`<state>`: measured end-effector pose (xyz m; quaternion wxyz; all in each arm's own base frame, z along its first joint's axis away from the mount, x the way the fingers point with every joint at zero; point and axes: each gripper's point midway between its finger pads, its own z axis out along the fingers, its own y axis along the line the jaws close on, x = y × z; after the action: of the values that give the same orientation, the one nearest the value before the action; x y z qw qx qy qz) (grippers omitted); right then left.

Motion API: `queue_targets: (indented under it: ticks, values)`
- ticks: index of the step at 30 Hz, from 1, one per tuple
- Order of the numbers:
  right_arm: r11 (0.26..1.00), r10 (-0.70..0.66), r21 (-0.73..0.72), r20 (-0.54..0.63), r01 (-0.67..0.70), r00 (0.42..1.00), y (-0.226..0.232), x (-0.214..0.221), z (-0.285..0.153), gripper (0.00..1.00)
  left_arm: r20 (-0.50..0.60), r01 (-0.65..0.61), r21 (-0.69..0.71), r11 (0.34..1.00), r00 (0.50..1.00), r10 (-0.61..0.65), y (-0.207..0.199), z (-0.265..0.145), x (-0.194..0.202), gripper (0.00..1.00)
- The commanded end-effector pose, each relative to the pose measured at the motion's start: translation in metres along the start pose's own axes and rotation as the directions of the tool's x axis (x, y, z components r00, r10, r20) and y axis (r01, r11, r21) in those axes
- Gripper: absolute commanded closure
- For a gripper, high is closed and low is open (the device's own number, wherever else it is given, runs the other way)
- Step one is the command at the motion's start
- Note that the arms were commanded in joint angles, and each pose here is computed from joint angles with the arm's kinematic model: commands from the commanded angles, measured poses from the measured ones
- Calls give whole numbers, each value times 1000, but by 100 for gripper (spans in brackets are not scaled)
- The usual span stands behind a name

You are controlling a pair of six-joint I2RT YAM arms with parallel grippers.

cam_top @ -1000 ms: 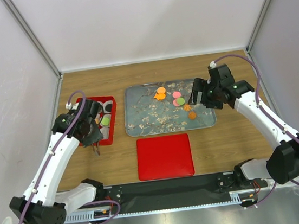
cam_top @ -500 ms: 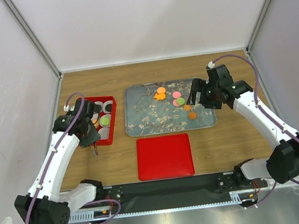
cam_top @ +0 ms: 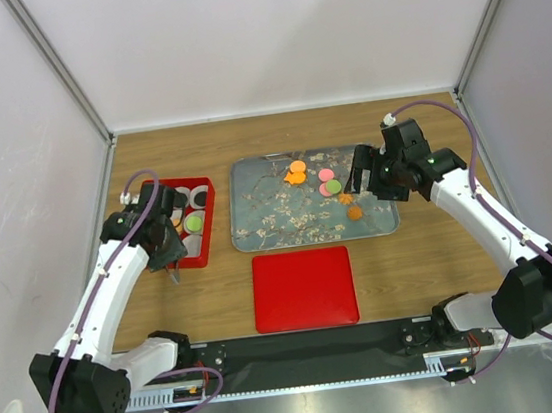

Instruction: Pack the cookies

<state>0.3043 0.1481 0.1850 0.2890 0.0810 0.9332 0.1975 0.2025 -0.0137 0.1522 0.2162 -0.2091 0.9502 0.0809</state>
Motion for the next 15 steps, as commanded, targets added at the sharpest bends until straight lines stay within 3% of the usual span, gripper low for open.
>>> queue_targets:
  ticks: [1,15]
  values:
    - [1000,-17,-16,22,18,1000,5,-6,-2,5,31,-6,1,1000,1000,6,0,1,-9,54]
    - [1000,-14,-15,32,14,999,7,-11,-3,5,93,0,51,999,996,-4,-9,-26,-38,53]
